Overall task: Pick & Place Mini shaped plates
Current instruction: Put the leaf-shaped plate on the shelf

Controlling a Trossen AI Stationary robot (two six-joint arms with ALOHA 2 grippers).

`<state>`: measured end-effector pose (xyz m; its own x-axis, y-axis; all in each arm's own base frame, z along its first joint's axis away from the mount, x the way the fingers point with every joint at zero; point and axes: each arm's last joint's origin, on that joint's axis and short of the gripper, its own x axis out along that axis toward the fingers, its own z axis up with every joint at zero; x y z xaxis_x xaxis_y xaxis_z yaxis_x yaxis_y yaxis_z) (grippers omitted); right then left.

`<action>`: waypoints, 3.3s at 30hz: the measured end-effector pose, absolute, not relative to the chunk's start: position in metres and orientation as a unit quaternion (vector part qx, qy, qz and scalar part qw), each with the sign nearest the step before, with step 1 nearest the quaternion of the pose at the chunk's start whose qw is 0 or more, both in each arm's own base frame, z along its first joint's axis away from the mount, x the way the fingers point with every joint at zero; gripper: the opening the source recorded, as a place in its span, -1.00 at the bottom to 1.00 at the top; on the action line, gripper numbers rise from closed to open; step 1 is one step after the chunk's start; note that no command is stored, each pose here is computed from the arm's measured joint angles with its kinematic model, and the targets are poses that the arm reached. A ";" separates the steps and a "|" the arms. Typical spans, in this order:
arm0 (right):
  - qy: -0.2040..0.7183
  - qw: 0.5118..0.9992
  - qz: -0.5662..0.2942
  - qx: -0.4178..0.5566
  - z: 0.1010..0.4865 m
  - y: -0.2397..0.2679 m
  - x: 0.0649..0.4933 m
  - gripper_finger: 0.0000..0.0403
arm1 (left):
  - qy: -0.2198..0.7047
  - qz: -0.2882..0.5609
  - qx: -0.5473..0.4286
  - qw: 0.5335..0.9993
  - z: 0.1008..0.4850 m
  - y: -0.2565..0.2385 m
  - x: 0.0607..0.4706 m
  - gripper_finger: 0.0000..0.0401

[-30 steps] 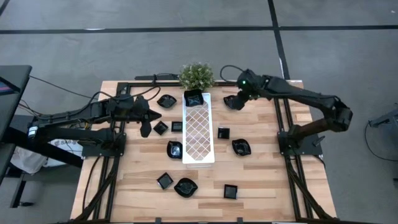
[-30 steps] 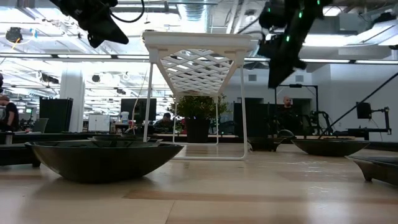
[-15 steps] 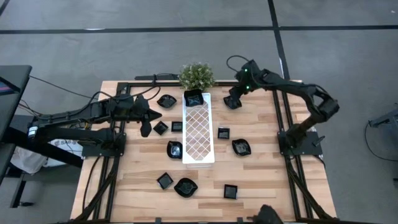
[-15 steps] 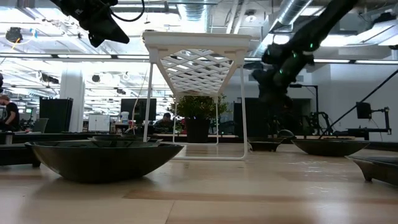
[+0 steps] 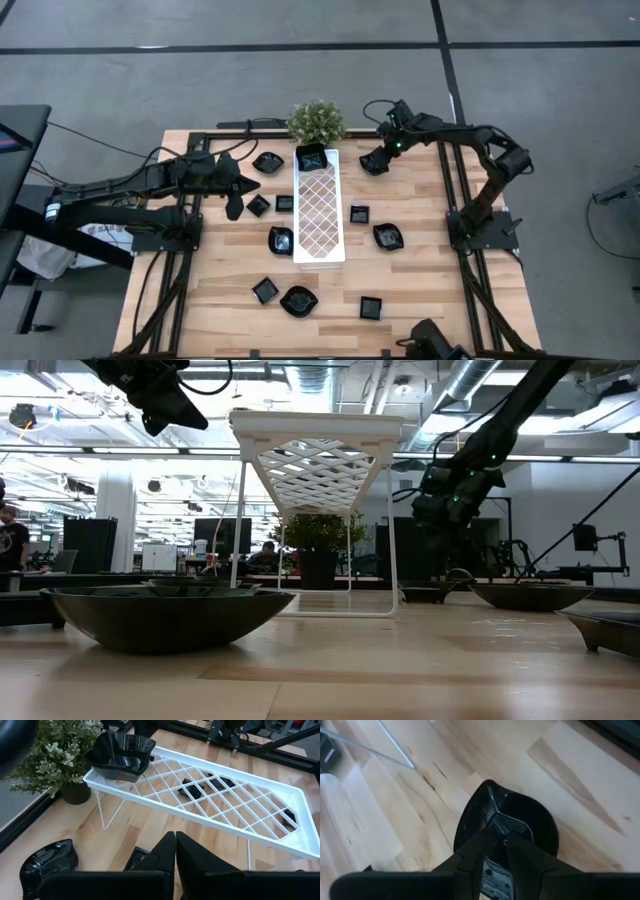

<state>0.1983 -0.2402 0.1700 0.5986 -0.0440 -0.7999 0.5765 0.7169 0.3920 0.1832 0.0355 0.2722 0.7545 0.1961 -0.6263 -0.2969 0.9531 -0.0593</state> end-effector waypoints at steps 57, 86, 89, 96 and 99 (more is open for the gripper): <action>0.502 0.767 -0.232 0.326 0.144 -0.233 0.199 -0.63 | 0.325 0.141 -0.074 0.932 0.272 0.039 0.182 -0.93; 0.349 0.849 -0.274 0.287 0.285 -0.226 0.191 -0.99 | 0.328 0.140 -0.070 0.932 0.272 0.039 0.182 -0.93; 0.316 0.869 -0.275 0.265 0.311 -0.215 0.187 -0.99 | 0.328 0.140 -0.070 0.932 0.272 0.039 0.182 -0.93; 0.283 0.883 -0.278 0.250 0.336 -0.201 0.176 -1.00 | 0.326 0.140 -0.070 0.932 0.272 0.039 0.182 -0.93; 0.289 0.880 -0.278 0.254 0.335 -0.199 0.174 -1.00 | 0.326 0.140 -0.070 0.932 0.272 0.039 0.182 -0.93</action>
<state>0.1745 -0.1988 0.3355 0.6786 -0.3427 -0.6496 0.6359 0.7167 0.2863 0.1824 0.0386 0.2720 0.7485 0.2152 -0.6272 -0.3065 0.9510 -0.0396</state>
